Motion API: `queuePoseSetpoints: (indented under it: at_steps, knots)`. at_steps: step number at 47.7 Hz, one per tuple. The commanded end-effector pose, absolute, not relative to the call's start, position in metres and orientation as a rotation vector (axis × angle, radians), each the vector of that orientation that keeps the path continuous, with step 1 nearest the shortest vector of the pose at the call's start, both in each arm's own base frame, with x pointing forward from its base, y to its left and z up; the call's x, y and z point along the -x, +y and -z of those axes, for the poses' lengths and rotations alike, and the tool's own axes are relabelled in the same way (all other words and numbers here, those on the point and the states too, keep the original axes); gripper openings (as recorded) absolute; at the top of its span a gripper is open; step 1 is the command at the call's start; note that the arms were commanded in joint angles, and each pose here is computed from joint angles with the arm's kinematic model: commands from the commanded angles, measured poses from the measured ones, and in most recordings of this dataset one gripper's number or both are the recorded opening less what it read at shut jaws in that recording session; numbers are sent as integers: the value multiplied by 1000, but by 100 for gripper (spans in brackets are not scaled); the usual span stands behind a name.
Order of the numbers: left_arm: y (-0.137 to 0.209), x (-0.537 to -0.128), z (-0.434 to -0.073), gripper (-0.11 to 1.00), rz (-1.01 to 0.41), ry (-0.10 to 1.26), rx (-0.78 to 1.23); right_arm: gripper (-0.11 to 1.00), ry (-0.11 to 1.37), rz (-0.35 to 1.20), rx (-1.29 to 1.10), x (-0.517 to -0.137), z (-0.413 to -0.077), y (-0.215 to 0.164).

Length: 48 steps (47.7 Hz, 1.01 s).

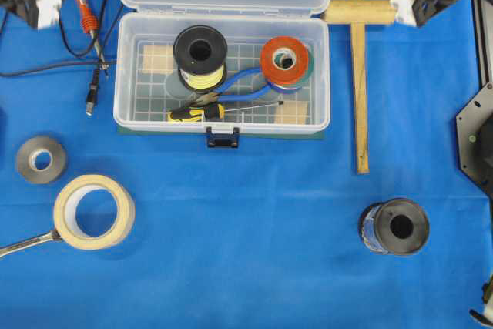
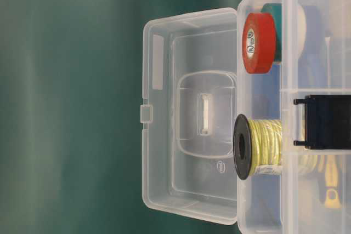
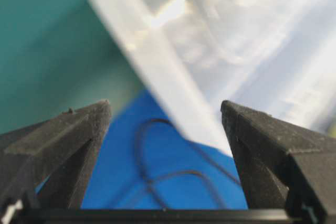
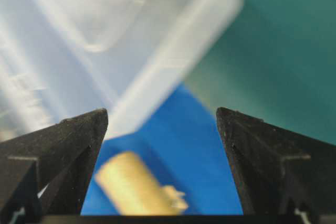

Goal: Open the tool box with both arms.

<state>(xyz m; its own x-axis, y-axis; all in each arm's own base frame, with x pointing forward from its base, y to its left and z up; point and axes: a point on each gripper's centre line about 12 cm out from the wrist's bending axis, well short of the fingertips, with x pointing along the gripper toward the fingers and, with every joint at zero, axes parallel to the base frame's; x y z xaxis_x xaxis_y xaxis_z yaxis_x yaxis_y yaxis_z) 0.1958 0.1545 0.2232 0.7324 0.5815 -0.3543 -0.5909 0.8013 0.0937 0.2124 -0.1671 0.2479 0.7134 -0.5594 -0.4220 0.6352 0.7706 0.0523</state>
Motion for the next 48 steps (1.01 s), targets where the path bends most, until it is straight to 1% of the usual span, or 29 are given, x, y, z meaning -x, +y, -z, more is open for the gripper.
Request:
queuePoseSetpoints:
  at_steps: [1,13,20,26,31,36,48]
  knots:
    - [139,-205,-229,82,-576,366,6,83,386,607,-195,-222,-254,-153]
    - [79,-220,-231,82,-327,359,-33,83,437,392,-164,-247,-247,-100]
    - [54,-224,-229,82,-220,362,-49,83,452,261,-136,-258,-245,-66]
    - [37,-225,-222,82,-143,396,-57,83,477,166,-117,-265,-241,-41]
    - [27,-226,-217,82,-101,417,-63,83,496,126,-109,-269,-236,-30]
    - [22,-225,-218,82,-78,412,-70,83,503,118,-106,-271,-235,-28]
    - [20,-207,-228,82,-74,378,-79,83,485,111,-102,-250,-242,-25]
